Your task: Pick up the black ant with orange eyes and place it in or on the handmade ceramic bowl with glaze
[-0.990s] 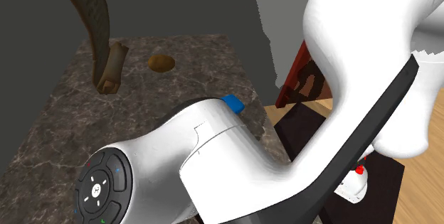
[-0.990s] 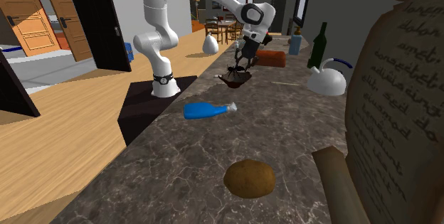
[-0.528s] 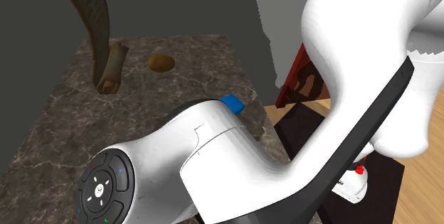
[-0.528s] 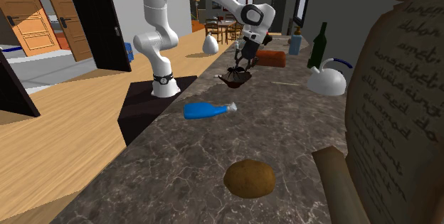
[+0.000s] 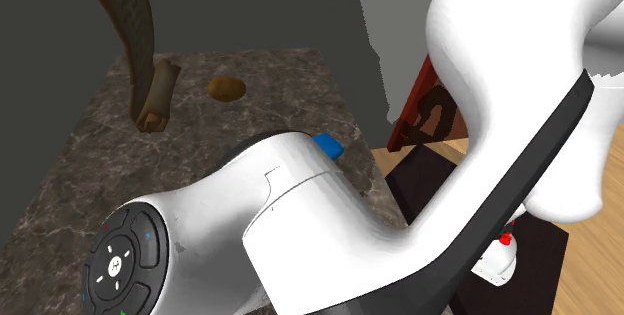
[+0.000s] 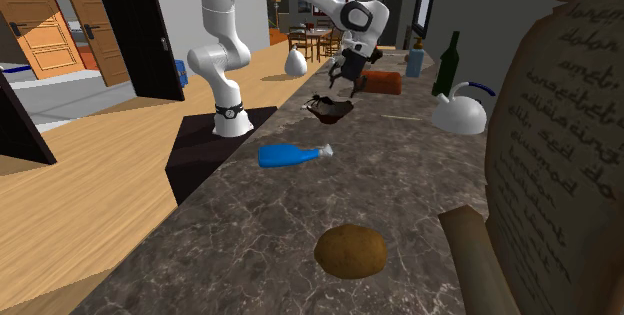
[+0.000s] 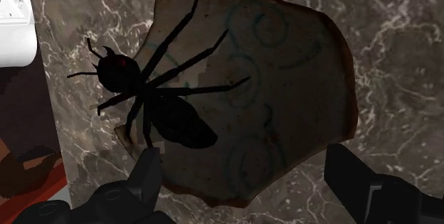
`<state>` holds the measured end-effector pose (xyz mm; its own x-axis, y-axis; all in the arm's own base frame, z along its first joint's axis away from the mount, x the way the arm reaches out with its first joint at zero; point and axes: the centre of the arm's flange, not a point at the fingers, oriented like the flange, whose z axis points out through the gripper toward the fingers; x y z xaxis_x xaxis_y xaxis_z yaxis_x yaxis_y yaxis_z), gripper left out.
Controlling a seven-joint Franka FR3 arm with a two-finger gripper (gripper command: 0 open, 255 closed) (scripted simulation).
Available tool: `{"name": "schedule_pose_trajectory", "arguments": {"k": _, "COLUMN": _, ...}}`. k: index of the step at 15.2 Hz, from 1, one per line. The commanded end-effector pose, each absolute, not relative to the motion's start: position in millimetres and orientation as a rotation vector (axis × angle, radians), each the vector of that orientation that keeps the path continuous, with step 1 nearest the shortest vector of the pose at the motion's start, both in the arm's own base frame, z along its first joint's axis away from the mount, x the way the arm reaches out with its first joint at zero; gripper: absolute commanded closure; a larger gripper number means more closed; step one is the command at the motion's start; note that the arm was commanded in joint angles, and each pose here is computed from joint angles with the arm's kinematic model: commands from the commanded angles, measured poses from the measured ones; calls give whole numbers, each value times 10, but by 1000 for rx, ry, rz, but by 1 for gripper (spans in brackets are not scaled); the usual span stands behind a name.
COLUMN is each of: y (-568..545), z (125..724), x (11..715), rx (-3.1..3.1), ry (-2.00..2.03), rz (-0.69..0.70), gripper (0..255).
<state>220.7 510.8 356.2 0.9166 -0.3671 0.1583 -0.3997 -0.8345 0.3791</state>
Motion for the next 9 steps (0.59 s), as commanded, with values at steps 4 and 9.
{"name": "schedule_pose_trajectory", "arguments": {"k": 4, "y": 5251, "z": 3870, "x": 2199, "rx": 2665, "ry": -558, "rz": 110, "gripper": 0}}
{"name": "schedule_pose_trajectory", "arguments": {"k": 9, "y": 5251, "z": 3870, "x": 2199, "rx": 2665, "ry": -558, "rz": 110, "gripper": 0}}
